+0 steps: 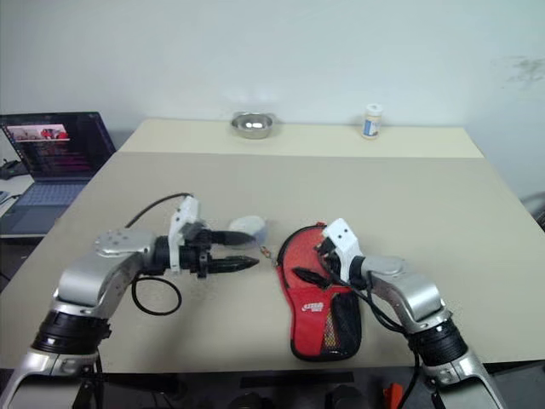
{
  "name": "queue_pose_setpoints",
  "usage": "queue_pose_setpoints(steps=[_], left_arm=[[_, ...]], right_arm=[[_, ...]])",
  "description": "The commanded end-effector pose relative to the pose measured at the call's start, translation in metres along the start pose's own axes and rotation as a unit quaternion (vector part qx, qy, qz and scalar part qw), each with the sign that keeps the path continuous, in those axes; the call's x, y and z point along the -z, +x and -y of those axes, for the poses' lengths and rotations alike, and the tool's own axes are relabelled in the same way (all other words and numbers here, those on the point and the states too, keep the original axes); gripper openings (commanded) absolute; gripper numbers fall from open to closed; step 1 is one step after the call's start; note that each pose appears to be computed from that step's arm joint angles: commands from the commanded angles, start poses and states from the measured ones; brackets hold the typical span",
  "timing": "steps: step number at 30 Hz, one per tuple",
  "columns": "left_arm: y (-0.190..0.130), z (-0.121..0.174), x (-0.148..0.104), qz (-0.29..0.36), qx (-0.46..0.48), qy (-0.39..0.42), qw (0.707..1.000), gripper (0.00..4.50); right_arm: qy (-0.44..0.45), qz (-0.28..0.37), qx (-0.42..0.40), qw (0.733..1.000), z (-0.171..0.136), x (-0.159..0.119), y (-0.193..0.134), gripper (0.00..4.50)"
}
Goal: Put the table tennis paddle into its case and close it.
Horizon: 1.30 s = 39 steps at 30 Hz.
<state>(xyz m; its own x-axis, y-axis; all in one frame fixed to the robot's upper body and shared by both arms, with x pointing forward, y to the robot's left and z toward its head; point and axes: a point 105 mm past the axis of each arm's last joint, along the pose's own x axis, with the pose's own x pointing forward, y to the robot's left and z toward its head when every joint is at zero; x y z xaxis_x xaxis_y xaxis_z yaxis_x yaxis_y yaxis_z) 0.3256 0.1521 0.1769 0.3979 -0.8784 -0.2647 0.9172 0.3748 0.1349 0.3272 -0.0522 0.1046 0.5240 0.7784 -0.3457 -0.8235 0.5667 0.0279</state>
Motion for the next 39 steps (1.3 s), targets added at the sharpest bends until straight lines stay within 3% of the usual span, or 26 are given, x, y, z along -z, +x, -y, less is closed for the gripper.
queue_pose_setpoints(steps=[1,12,21,24,29,33,36,39], left_arm=[[-0.011,-0.020,-0.012,-0.001,-0.052,0.040,0.998,4.47],[0.006,-0.070,0.019,-0.067,-0.098,0.010,0.993,4.47],[0.027,-0.071,0.048,-0.095,-0.070,-0.021,0.993,4.47],[0.031,-0.068,0.049,-0.089,-0.063,-0.028,0.994,3.87],[0.037,-0.065,0.039,-0.066,-0.052,-0.031,0.996,2.12],[0.041,-0.066,0.027,-0.050,-0.054,-0.029,0.997,0.97],[0.046,-0.070,0.017,-0.044,-0.067,-0.024,0.996,0.50],[0.057,-0.081,0.005,-0.053,-0.097,-0.015,0.994,0.44]], right_arm=[[-0.022,0.019,-0.009,1.000,-0.006,-0.009,0.001,4.50],[-0.047,0.032,-0.005,0.998,-0.016,-0.017,0.004,4.50],[-0.064,0.039,0.009,0.997,-0.020,-0.022,0.002,4.50],[-0.072,0.040,0.018,0.996,-0.020,-0.023,0.001,4.50],[-0.071,0.031,0.028,0.997,-0.018,-0.019,0.003,4.50],[-0.065,-0.005,0.032,0.997,-0.016,-0.002,0.006,4.50],[-0.053,-0.042,0.045,0.997,-0.011,0.017,0.005,4.50],[-0.041,-0.081,0.049,0.995,-0.007,0.038,0.002,4.50]])
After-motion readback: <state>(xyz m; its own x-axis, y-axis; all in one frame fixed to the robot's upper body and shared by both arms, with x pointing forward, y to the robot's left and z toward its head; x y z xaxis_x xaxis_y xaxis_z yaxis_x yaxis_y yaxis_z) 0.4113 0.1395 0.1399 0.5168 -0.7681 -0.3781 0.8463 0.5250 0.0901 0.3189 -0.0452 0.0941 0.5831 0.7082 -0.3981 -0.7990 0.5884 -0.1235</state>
